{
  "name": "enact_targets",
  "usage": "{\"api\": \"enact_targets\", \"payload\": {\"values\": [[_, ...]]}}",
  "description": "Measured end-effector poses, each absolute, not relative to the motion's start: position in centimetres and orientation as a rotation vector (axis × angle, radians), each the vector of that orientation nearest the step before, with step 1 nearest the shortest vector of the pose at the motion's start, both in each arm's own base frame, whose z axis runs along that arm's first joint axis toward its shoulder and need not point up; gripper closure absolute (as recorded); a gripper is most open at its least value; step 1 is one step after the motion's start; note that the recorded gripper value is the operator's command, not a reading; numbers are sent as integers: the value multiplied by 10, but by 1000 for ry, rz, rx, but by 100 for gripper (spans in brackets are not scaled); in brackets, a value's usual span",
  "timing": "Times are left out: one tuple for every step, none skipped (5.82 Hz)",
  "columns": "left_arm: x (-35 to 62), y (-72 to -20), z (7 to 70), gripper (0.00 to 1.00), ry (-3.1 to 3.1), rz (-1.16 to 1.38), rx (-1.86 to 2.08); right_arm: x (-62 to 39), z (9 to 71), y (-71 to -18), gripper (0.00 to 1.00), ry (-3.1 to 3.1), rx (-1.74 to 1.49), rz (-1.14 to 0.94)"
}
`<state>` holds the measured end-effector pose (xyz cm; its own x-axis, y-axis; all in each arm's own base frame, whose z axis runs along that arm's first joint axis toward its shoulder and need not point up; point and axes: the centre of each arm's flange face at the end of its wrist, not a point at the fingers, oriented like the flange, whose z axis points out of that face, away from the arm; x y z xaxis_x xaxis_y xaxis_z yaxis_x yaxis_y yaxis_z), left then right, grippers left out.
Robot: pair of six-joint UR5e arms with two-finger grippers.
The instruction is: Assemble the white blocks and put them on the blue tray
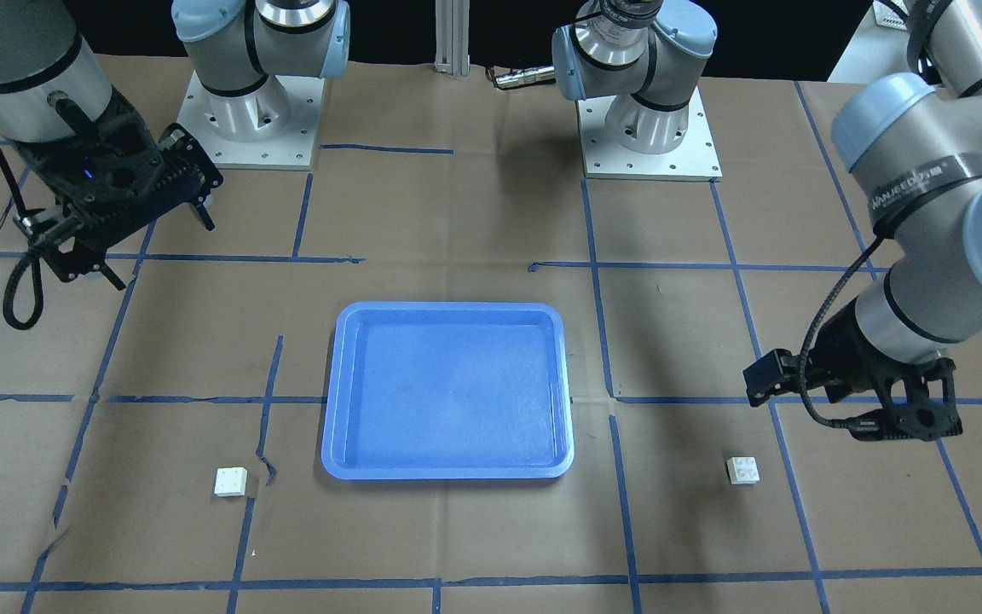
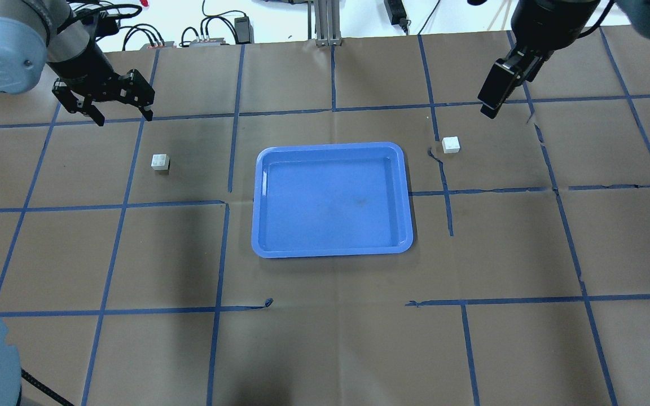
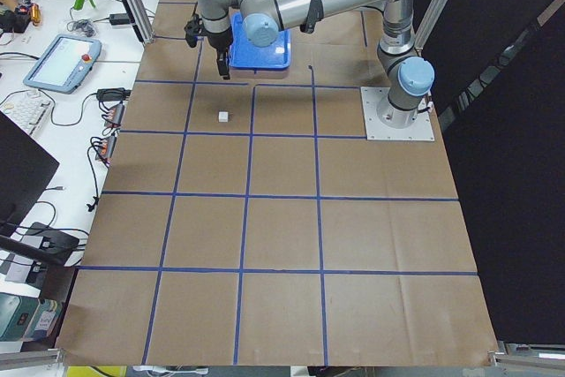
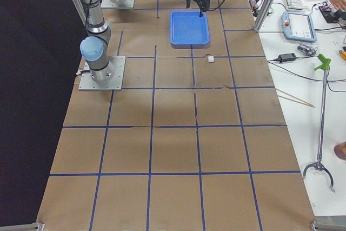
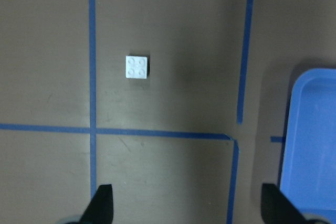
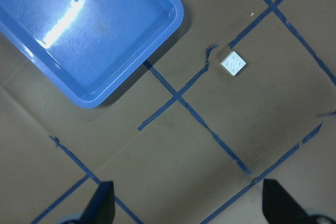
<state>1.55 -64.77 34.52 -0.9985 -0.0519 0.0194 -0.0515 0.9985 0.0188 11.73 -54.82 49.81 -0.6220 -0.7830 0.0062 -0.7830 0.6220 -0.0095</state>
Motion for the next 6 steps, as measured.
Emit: {"api": "enact_targets", "payload": {"values": [[25, -669, 297, 2, -3119, -15, 75, 116, 490, -562, 0, -2641, 1670, 51], [28, -680, 261, 2, -3114, -22, 76, 112, 483, -574, 0, -2439, 1926, 70], [29, -681, 229, 2, -3103, -76, 73, 98, 473, -589, 0, -2296, 2096, 65], [28, -678, 202, 2, -3099, -116, 61, 80, 462, -606, 0, -2234, 2196, 80], [29, -677, 191, 7, -3106, -100, 21, 66, 449, -622, 0, -2221, 2264, 118], [29, -678, 185, 20, -3113, -74, -29, 54, 424, -639, 0, -2224, 2335, 160]]}}
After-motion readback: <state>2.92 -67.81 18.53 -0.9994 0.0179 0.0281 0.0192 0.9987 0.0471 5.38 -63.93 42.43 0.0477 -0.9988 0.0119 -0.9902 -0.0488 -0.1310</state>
